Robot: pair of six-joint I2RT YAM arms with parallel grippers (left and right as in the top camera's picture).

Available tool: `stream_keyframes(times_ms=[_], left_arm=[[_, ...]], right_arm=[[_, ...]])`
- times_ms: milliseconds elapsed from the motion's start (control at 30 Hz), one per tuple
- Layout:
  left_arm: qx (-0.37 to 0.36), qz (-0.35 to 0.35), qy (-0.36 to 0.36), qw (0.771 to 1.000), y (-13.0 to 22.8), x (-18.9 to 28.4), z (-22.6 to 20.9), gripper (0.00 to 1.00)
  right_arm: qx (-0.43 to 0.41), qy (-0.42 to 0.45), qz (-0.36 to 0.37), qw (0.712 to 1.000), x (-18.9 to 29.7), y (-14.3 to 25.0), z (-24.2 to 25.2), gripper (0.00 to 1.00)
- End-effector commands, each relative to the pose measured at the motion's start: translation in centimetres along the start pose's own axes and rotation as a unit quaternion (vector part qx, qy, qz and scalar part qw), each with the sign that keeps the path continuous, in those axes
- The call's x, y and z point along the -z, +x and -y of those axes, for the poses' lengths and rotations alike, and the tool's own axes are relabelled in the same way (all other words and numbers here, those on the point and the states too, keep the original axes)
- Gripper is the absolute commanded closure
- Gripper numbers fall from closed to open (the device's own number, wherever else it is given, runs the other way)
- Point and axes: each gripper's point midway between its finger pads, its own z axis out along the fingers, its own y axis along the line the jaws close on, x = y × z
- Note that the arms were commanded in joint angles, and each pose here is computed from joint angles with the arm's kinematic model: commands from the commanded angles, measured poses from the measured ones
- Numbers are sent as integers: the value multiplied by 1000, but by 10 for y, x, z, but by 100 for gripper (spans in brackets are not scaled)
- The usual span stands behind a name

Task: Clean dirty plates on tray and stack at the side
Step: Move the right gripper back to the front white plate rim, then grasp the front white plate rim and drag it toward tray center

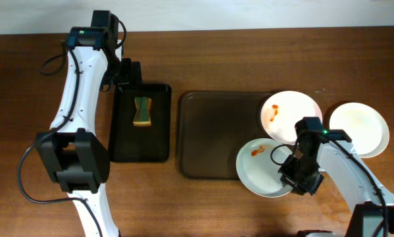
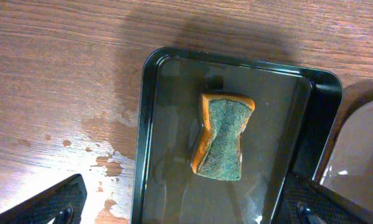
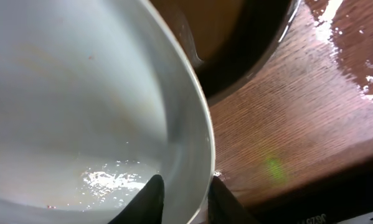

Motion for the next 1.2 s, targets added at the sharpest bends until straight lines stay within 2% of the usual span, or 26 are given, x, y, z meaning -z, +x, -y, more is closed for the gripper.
stream_keyframes(times_ms=[0,300,367,500,633,733,867,1033,1167], left_arm=[[3,3,4,1000,-1,3,-1,0],[3,3,4,1000,-1,3,-1,0],[3,3,4,1000,-1,3,-1,0],[3,3,4,1000,-1,3,-1,0],[3,3,4,1000,-1,3,-1,0],[3,3,4,1000,-1,3,-1,0],[3,3,4,1000,-1,3,-1,0],[3,3,4,1000,-1,3,-1,0],[3,3,4,1000,-1,3,-1,0]], right_arm=[[-16,16,9,1000,-2,1,3,77],[-16,27,-2,1000,-9,8,9,78],[-16,29,-5,999,-11,10,11,80],[-15,30,-5,999,-11,10,11,96],[-4,27,-3,1000,-9,9,9,96],[33,20,5,999,-3,4,3,96],[137,7,29,990,16,-3,-16,96],[198,-13,64,978,32,-5,-47,96],[305,-39,123,943,36,-10,-85,96]])
